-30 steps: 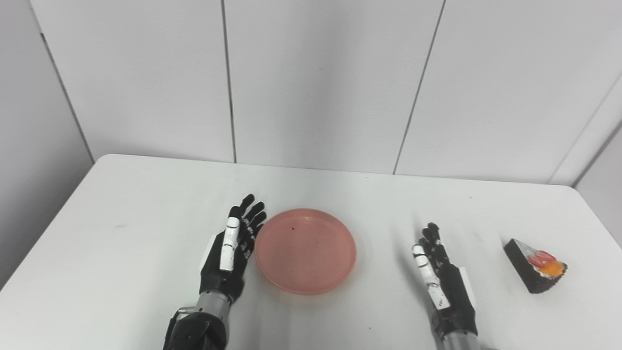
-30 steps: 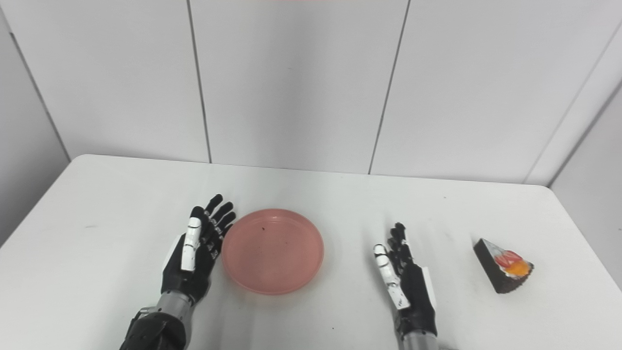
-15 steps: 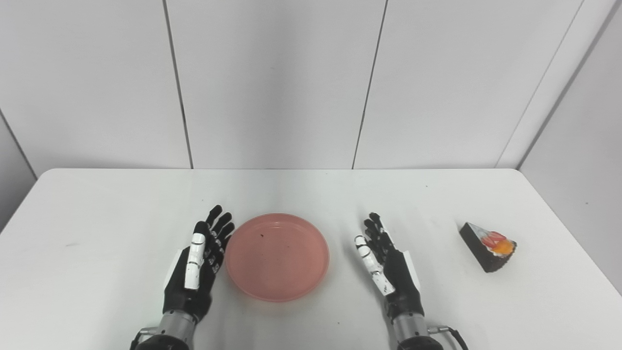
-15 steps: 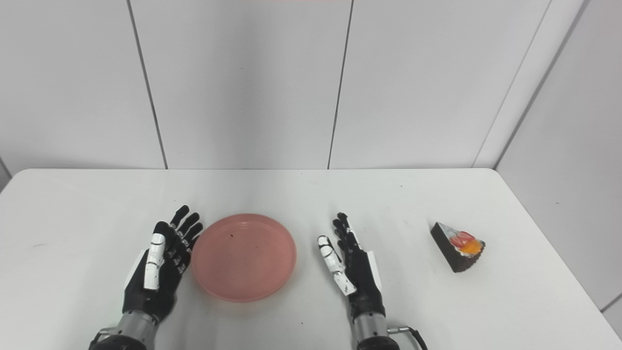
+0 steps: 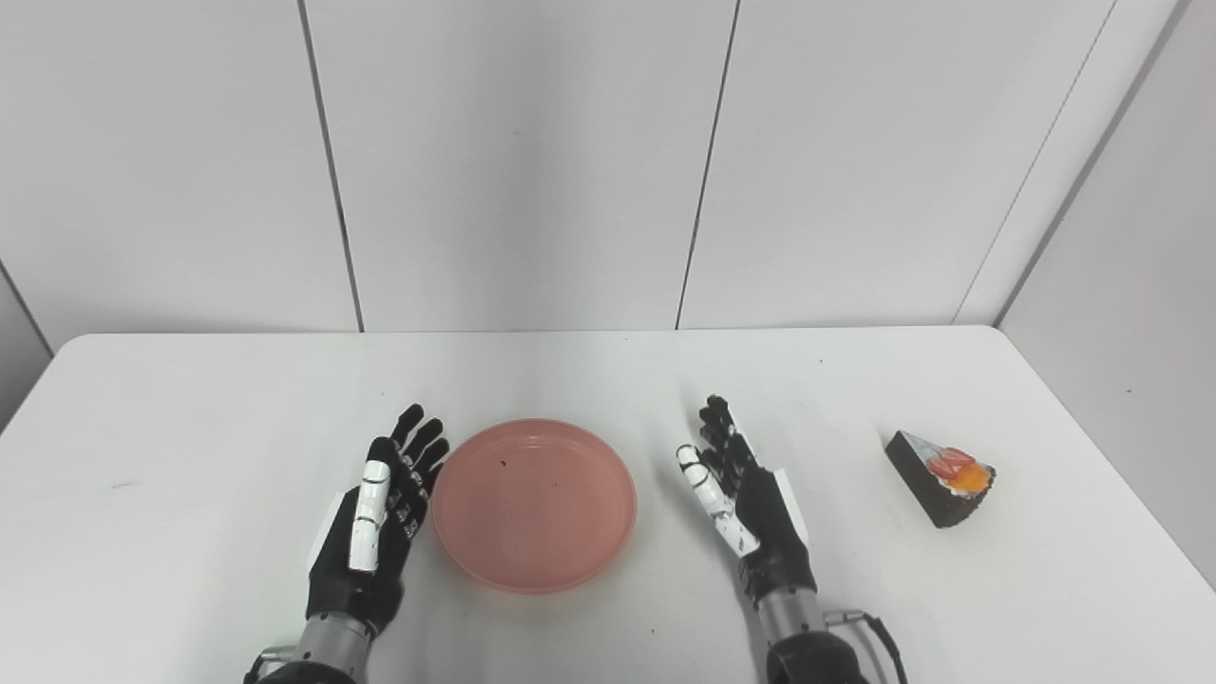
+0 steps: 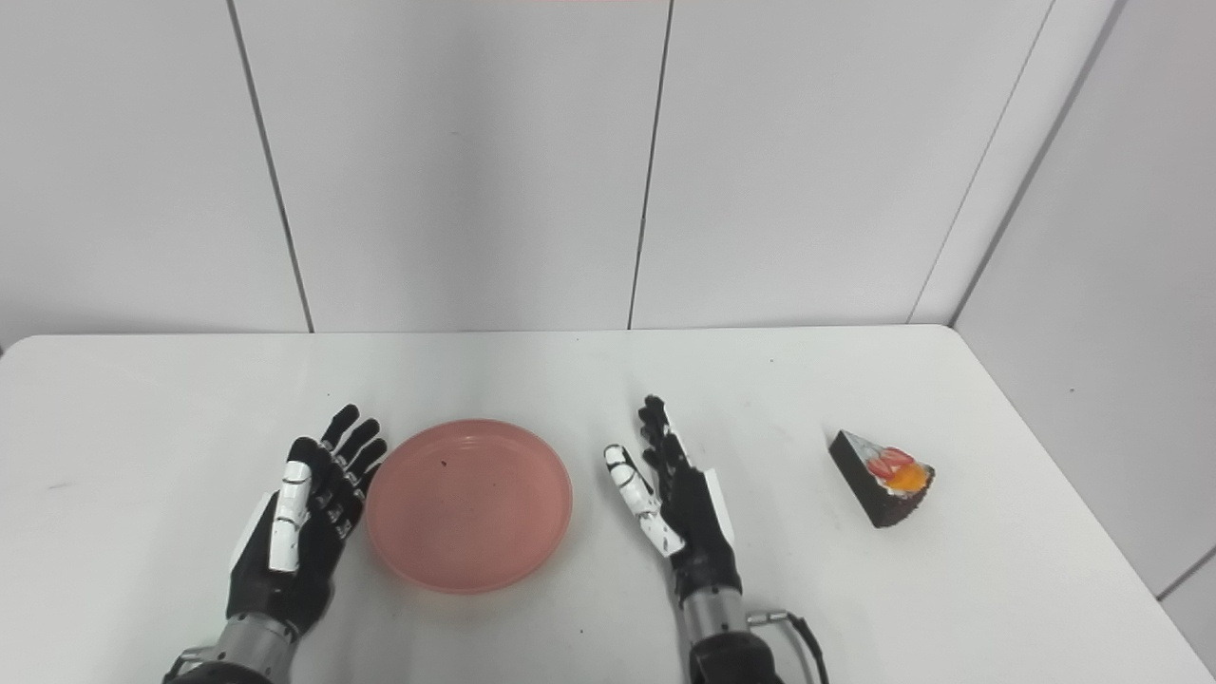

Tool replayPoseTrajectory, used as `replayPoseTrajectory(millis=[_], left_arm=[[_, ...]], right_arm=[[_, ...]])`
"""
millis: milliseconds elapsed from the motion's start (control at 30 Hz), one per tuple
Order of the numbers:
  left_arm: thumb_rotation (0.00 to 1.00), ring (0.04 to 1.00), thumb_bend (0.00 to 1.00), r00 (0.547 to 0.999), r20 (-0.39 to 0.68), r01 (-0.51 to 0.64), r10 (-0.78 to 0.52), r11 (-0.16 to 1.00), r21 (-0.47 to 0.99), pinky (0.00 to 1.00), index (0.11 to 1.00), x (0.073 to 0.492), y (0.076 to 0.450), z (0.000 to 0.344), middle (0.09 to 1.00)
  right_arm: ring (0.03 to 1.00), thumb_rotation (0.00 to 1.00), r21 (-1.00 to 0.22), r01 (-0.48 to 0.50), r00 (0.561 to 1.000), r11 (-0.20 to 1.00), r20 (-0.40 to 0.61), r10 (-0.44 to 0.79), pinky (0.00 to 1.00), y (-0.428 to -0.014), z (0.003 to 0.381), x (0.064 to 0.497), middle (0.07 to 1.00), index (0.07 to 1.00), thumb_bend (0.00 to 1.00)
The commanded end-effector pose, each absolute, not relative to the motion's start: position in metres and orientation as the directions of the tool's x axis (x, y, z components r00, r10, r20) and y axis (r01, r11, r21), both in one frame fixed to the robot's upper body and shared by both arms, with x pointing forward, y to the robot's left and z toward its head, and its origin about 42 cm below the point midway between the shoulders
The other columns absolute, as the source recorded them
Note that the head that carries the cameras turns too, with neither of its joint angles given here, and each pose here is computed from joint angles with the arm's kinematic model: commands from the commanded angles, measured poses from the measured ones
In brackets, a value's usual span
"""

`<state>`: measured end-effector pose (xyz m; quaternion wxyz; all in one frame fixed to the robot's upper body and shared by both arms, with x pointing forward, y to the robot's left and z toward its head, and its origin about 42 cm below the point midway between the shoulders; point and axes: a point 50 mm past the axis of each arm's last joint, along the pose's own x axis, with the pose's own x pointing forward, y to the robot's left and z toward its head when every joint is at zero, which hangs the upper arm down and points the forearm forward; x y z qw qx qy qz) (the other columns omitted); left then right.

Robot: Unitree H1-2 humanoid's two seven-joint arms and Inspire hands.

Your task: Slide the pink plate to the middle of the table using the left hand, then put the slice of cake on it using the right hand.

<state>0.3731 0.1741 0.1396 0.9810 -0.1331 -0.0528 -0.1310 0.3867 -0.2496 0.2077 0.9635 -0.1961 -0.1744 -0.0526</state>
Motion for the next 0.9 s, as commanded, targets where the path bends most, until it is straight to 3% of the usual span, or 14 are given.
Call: replayPoseTrajectory(millis=[0, 100, 167, 233, 300, 567, 867], left_arm=[[0.97, 0.945, 0.63, 0.962, 0.087, 0.274, -0.261, 0.928, -0.252, 0.94, 0.929, 0.369, 0.179, 0.125, 0.941], [0.93, 0.93, 0.66, 0.958, 0.096, 0.285, -0.269, 0.927, -0.244, 0.92, 0.919, 0.37, 0.184, 0.124, 0.929], [0.92, 0.921, 0.67, 0.955, 0.101, 0.295, -0.278, 0.926, -0.234, 0.9, 0.915, 0.371, 0.188, 0.123, 0.923], [0.93, 0.927, 0.67, 0.952, 0.104, 0.304, -0.287, 0.925, -0.228, 0.91, 0.925, 0.372, 0.191, 0.121, 0.93], [0.91, 0.917, 0.68, 0.952, 0.102, 0.306, -0.29, 0.923, -0.232, 0.89, 0.917, 0.372, 0.193, 0.12, 0.922], [0.87, 0.885, 0.67, 0.951, 0.101, 0.308, -0.292, 0.921, -0.24, 0.86, 0.874, 0.374, 0.199, 0.118, 0.888], [0.86, 0.885, 0.67, 0.946, 0.1, 0.324, -0.308, 0.914, -0.243, 0.86, 0.882, 0.377, 0.204, 0.114, 0.891]], right_arm=[[0.863, 0.5, -0.414, 0.246, 0.909, 0.876, 0.413, -0.06, 0.81, -0.259, 0.243, 0.395, 0.869, 0.885, 0.6], [0.875, 0.5, -0.553, 0.292, 0.927, 0.781, 0.366, -0.088, 0.82, -0.273, 0.259, 0.395, 0.877, 0.874, 0.65], [0.851, 0.47, -0.637, 0.316, 0.934, 0.703, 0.337, -0.115, 0.75, -0.285, 0.271, 0.394, 0.882, 0.865, 0.67], [0.821, 0.4, -0.7, 0.349, 0.933, 0.623, 0.325, -0.157, 0.68, -0.295, 0.28, 0.392, 0.877, 0.848, 0.69], [0.835, 0.34, -0.739, 0.381, 0.923, 0.556, 0.332, -0.192, 0.69, -0.303, 0.287, 0.39, 0.877, 0.837, 0.71], [0.862, 0.27, -0.787, 0.443, 0.893, 0.429, 0.35, -0.282, 0.73, -0.331, 0.307, 0.387, 0.875, 0.822, 0.74], [0.892, 0.31, -0.833, 0.434, 0.88, 0.345, 0.31, -0.359, 0.78, -0.365, 0.305, 0.384, 0.884, 0.842, 0.75]])
